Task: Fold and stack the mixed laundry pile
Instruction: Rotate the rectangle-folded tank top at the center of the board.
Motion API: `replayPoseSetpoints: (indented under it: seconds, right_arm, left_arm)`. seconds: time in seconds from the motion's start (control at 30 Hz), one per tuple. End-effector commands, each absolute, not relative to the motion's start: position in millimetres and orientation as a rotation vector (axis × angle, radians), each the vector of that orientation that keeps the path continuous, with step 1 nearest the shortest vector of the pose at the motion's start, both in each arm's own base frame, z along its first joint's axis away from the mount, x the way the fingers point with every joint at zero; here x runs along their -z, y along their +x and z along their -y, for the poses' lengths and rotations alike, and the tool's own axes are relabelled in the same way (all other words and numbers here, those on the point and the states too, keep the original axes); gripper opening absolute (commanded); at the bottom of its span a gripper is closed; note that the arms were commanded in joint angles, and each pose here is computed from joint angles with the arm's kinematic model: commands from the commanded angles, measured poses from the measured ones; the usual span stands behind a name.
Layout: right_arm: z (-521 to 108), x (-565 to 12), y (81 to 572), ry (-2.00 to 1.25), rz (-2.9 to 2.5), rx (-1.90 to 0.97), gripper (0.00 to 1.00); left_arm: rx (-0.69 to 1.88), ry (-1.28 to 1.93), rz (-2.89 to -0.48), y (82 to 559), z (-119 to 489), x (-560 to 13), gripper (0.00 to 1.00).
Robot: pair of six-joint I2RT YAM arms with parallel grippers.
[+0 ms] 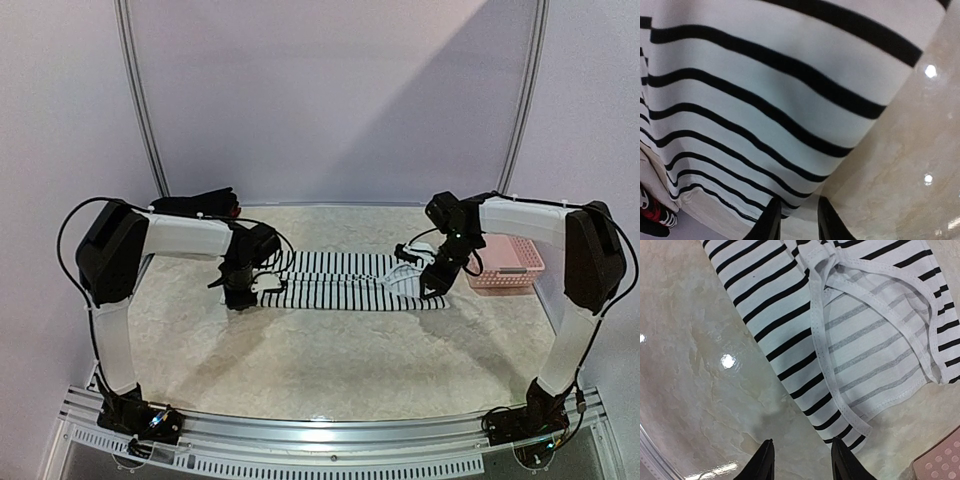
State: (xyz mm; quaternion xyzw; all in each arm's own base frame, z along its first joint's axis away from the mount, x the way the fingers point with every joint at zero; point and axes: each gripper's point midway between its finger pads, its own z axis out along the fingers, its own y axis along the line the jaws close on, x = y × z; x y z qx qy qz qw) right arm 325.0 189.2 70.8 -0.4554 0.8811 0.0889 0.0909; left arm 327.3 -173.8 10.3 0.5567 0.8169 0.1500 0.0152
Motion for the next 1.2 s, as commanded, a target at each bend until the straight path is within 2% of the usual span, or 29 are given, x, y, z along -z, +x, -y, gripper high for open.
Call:
replayPoseSetpoints:
  seconds: [0.0,0.17,0.37,0.5,0.7,0.83,0.93,1.07,1.17]
  right_arm:
    - [-187.3,-80.0,321.7,-1.338,-2.592,-0.267,0.39]
    - [-179.4,-72.5,319.3,-1.336,-2.624,-0.218,0.37]
    - [-174.1,-68.6,316.6,-1.338,-2.648,-0.194,0.35]
    - [-169.0,-67.3,318.0,-1.341,-2.652,-0.146,0.35]
    - [-172.8,-79.3,317.0,-1.318,-2.638,-0.174,0.36]
    - [-171.0,-80.8,313.2,-1.316,-2.647,-0.175,0.37]
    - [-174.8,-80.0,307.5,-1.311,-2.655,-0.225,0.38]
    - [-183.2,-76.1,307.4,-1.305,-2.657,-0.262,0.38]
    - [-190.4,-73.2,318.8,-1.279,-2.662,-0.257,0.36]
  left_arm:
    - [-0.493,1.780,-2.543,329.5,175.5,-1.6,0.25]
    - [-0.483,1.804,-2.576,326.4,175.9,7.4,0.00]
    - [-0.382,1.794,-2.648,298.2,189.9,-13.4,0.00]
    - [-0.289,1.861,-2.685,250.6,212.7,-27.2,0.00]
    - [-0.241,2.081,-2.746,160.0,256.1,-12.8,0.00]
    - [-0.058,2.086,-2.671,131.4,301.3,-35.8,0.19]
    - [0.221,1.997,-2.547,129.2,340.7,-80.1,0.27]
    - [0.274,1.774,-2.358,169.4,361.8,-131.6,0.33]
    - [0.195,1.498,-2.363,221.0,350.7,-144.3,0.34]
